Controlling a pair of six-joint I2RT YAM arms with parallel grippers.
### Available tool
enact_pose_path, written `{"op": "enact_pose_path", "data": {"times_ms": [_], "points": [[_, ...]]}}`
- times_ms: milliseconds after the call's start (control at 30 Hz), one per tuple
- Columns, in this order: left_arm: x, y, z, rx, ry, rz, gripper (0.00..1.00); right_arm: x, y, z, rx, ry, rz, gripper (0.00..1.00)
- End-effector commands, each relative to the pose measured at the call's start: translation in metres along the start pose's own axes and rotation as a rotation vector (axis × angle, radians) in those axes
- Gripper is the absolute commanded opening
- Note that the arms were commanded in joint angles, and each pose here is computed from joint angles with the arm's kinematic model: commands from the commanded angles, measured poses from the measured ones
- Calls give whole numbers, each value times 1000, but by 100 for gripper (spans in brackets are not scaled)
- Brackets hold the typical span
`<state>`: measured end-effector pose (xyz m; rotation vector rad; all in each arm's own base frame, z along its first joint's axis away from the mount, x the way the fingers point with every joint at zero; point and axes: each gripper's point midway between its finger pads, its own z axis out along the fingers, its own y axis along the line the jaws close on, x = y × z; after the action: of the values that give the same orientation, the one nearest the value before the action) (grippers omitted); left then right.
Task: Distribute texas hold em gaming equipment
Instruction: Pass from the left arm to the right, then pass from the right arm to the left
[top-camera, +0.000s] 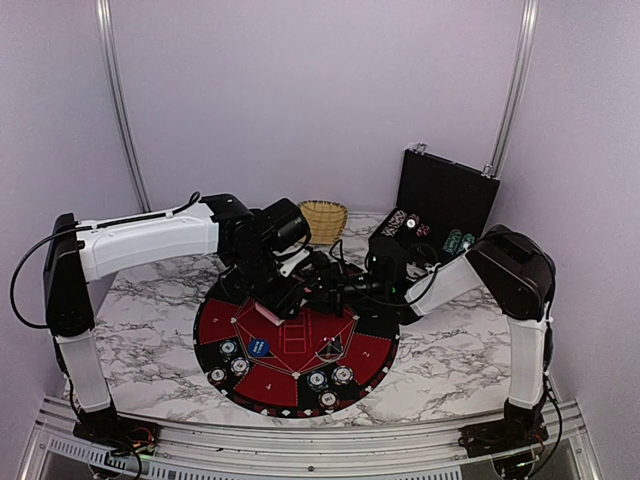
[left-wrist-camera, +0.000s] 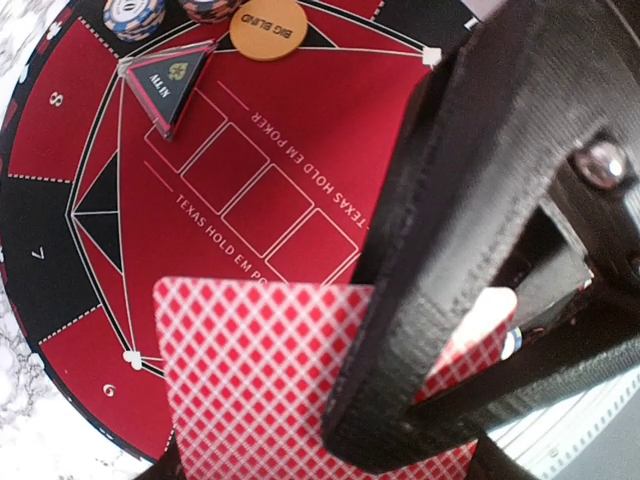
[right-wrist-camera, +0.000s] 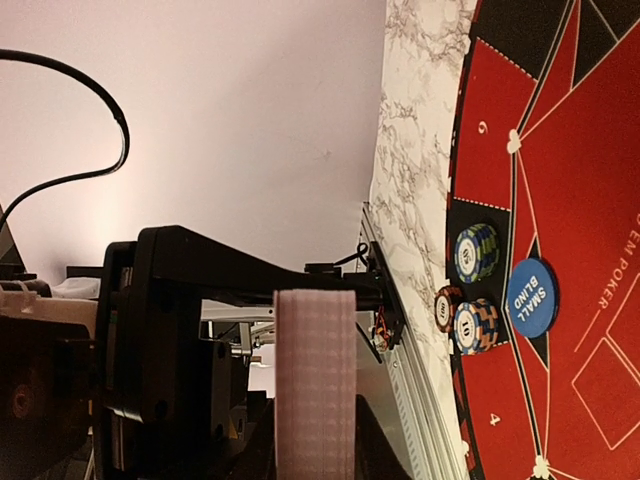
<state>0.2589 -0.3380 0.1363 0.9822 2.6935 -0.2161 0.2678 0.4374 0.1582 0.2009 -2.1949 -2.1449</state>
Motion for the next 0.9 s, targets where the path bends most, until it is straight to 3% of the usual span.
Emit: {"op": "enact_pose_path", "data": {"times_ms": [0, 233, 700, 867], "points": [[-9, 1, -17, 3, -72, 3, 61, -2, 4, 0, -11, -12, -25, 0], [-7, 2, -17, 4, -80, 17, 56, -6, 2, -1, 36, -27, -48, 4], [-2, 8, -22, 65, -97, -13, 74, 1, 12, 2, 28, 24, -122, 4], [-3, 9, -22, 66, -100, -16, 72, 2, 12, 2, 29, 26, -125, 5]]}}
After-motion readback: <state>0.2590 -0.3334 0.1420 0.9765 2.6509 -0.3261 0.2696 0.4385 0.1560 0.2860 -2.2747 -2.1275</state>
